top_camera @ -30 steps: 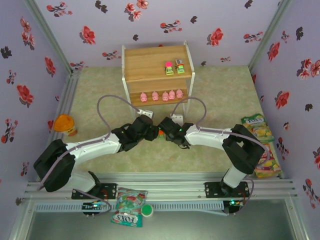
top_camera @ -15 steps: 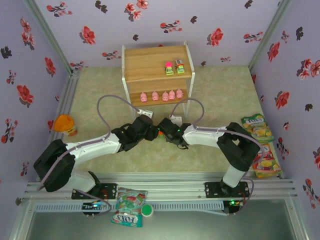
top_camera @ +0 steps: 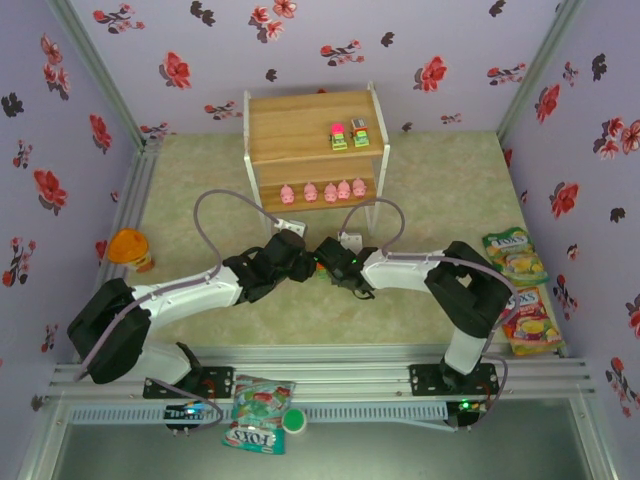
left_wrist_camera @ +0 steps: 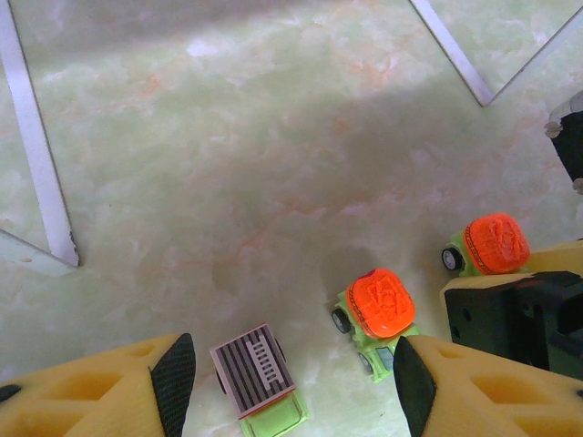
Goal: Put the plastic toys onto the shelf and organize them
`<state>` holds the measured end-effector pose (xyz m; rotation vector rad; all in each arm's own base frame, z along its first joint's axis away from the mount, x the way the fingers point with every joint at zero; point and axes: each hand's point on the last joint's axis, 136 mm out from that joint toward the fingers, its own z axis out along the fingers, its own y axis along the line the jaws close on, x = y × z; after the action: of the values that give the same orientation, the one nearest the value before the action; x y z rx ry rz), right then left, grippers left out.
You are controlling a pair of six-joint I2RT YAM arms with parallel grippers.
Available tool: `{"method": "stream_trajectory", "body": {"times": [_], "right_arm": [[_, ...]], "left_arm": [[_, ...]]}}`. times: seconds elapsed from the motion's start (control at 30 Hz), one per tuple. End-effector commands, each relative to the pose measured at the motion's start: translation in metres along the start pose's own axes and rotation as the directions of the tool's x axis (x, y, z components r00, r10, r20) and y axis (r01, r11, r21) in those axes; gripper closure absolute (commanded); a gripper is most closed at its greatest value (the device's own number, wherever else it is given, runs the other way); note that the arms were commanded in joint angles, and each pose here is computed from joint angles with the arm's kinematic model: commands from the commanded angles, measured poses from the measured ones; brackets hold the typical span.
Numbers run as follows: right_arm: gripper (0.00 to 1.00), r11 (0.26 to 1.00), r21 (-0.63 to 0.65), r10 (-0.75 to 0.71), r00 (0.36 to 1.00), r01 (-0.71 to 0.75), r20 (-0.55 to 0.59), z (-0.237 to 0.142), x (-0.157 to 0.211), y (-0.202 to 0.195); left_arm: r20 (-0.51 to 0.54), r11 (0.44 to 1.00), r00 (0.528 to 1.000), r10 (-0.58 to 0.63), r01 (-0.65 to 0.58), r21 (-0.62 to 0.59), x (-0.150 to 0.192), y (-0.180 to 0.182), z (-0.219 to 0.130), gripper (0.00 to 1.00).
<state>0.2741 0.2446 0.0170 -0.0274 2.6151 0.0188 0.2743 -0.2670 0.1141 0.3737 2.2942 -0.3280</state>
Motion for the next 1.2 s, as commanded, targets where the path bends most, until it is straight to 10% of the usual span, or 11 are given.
{"method": "stream_trajectory", "body": {"times": [0.0,1.17], "right_arm": [[0.61,1.0,0.023,0.01,1.0,-0.011,0.017,0.003,-0.005,-0.001],[0.69,0.997,-0.016,-0.072,0.961,0.079,0.268,-0.15,-0.077,0.001]], "left_arm": [[0.012,1.0,1.0,-0.004,0.005,-0.02,-0.004,0.004,0.001,0.36],[0.0,1.0,1.0,-0.01,0.01,-0.011,-0.001,0.001,0.005,0.36]]}}
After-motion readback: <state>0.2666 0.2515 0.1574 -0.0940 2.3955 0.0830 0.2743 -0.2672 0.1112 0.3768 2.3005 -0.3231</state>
